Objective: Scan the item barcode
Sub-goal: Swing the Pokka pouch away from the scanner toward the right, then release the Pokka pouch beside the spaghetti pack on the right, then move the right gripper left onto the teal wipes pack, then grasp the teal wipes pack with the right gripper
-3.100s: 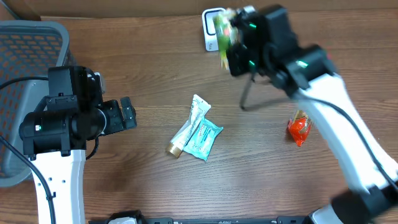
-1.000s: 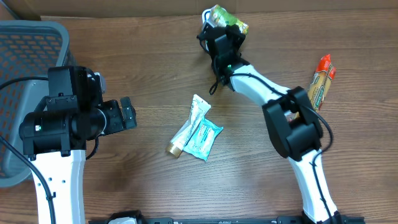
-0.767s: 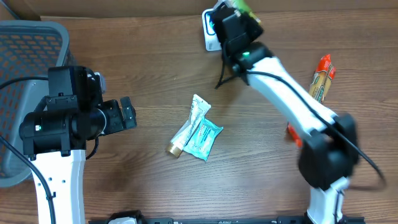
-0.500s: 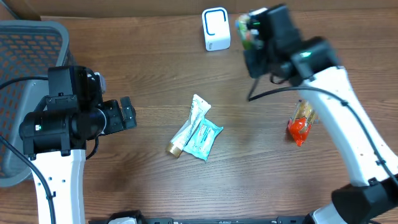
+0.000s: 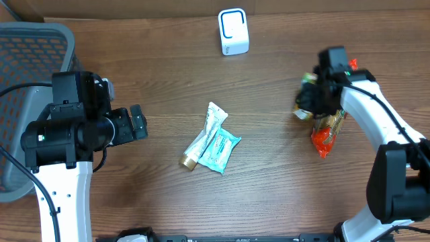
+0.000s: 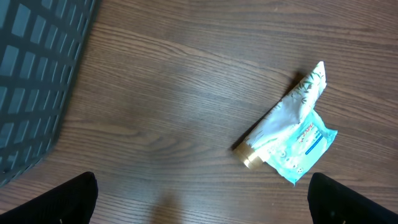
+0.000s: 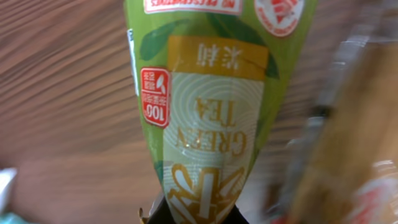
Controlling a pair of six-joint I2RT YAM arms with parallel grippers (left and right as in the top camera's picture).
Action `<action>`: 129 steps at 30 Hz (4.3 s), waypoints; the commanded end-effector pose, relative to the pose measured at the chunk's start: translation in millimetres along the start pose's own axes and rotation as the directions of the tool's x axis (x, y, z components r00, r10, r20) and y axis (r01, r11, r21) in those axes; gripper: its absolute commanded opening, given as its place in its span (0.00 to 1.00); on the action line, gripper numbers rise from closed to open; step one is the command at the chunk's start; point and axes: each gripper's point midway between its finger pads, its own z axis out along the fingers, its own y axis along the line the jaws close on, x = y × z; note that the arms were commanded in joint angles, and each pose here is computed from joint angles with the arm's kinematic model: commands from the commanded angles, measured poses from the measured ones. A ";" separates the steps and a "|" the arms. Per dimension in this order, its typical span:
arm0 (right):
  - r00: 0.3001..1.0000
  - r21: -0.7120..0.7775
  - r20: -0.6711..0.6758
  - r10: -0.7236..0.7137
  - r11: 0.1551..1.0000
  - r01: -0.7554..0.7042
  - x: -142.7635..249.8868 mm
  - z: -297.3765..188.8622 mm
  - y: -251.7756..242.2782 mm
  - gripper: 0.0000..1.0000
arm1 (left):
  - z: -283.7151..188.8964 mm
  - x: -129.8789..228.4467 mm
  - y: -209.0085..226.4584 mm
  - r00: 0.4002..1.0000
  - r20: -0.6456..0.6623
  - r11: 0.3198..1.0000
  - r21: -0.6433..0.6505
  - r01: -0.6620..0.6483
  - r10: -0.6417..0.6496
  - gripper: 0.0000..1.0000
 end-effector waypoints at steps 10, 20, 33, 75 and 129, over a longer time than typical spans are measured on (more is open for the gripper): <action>0.947 -0.019 0.027 0.321 0.947 -0.321 -9.4 1.1 -91.2 0.47 | -2.6 -3.1 -0.5 1.000 0.013 1.000 0.005 0.020 -0.020 1.00; 0.980 -0.174 -0.029 0.197 0.965 -0.199 -5.5 -49.5 -44.5 0.79 | -2.6 -3.0 -0.4 1.000 0.013 1.000 0.005 0.020 -0.020 1.00; 0.993 -0.276 -0.071 -0.093 0.959 0.070 68.4 -109.4 60.5 1.00 | -2.4 -3.0 -0.5 1.000 0.012 1.000 0.005 0.020 -0.020 1.00; 0.983 -0.248 -0.176 0.059 0.963 -0.103 228.9 54.8 186.3 0.37 | -2.4 -3.0 -0.4 1.000 0.012 1.000 0.005 0.020 -0.020 1.00; 0.571 0.370 -0.395 -0.720 0.444 0.816 217.7 -4.5 73.9 0.56 | -2.4 -3.1 -0.5 1.000 0.013 1.000 0.005 0.020 -0.020 1.00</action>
